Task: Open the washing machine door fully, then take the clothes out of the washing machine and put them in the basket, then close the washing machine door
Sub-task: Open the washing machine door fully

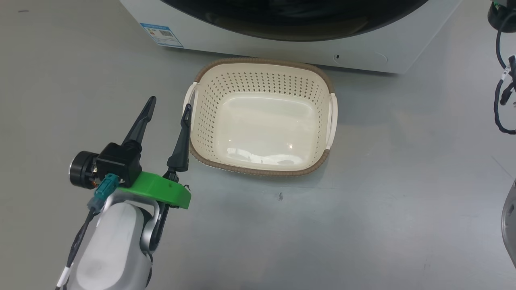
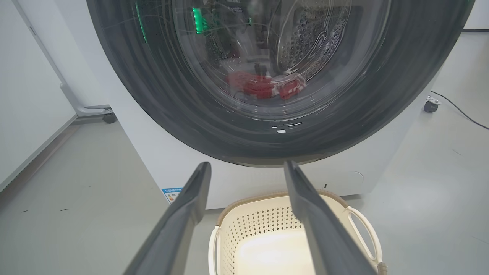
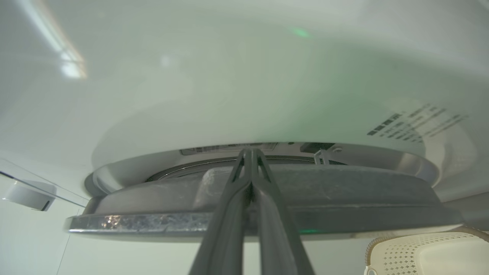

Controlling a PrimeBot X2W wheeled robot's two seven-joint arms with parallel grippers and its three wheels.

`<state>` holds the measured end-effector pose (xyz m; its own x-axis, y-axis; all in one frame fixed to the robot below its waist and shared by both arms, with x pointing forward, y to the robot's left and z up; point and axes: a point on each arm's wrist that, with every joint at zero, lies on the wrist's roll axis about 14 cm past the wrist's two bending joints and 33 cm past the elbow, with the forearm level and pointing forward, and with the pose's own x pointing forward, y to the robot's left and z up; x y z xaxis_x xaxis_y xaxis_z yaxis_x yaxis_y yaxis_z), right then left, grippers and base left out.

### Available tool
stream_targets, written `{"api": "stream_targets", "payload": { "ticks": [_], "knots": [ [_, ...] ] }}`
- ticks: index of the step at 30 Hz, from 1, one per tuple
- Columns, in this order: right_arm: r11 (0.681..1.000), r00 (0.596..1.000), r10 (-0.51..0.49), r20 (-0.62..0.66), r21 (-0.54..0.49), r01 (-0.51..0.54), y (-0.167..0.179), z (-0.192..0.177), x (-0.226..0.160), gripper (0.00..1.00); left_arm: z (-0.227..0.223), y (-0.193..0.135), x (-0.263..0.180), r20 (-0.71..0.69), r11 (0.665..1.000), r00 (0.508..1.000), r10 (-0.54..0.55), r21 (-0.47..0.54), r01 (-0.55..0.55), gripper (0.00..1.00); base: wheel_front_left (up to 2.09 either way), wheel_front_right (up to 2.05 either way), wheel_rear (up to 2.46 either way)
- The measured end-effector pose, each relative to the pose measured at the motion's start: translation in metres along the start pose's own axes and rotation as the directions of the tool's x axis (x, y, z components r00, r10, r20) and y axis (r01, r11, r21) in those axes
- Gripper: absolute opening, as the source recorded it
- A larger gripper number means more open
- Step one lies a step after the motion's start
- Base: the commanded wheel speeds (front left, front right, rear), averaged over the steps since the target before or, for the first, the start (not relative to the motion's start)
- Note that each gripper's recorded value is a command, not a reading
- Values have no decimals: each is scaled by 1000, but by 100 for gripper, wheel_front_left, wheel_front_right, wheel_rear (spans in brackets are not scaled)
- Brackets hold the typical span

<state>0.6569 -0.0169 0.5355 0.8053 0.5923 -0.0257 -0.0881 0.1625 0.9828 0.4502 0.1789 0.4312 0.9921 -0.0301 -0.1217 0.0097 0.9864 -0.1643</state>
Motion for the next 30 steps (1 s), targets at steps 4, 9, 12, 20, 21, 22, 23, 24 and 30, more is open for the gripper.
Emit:
{"api": "stream_targets", "payload": {
  "ticks": [4, 9, 12, 20, 21, 22, 23, 24, 30],
  "knots": [
    [1000, 999, -14, -31, 11, 14, -7, -5, 5, 0, -1, 1, 1, -1, 1000, 1000, 4, -4, -4, 100, 0, 0, 0],
    [1000, 998, -25, -56, 13, 26, -11, -7, 9, 0, -2, 0, 3, -2, 1000, 1000, 0, -9, 0, 100, 0, 0, 0],
    [999, 997, -31, -70, 21, 33, -13, -7, 10, 0, -2, -4, 5, 0, 1000, 1000, -12, -8, 12, 100, 0, 0, 0],
    [999, 988, -45, -146, 20, 49, -17, -12, 9, 0, -3, -6, 6, -3, 1000, 1000, -13, -9, 13, 100, 0, 0, 0],
    [998, 987, -47, -155, 22, 51, -18, -13, 8, 0, -3, -5, 7, -3, 1000, 1000, -12, -9, 12, 100, 0, 0, 0],
    [998, 985, -48, -163, 27, 53, -19, -13, 8, 0, -4, -6, 7, -4, 1000, 1000, -13, -9, 13, 100, 0, 0, 0],
    [998, 984, -47, -172, 32, 53, -19, -14, 7, 0, -4, -6, 7, -4, 1000, 1000, -14, -9, 14, 100, 0, 0, 0],
    [998, 982, -49, -180, 32, 56, -20, -14, 6, 0, -4, -6, 7, -4, 1000, 1000, -14, -9, 14, 100, 0, 0, 0],
    [997, 968, -52, -247, 49, 66, -23, -20, 1, 0, -4, -6, 8, -3, 1000, 1000, -8, -8, 8, 100, 0, 0, 0]
  ]
}}
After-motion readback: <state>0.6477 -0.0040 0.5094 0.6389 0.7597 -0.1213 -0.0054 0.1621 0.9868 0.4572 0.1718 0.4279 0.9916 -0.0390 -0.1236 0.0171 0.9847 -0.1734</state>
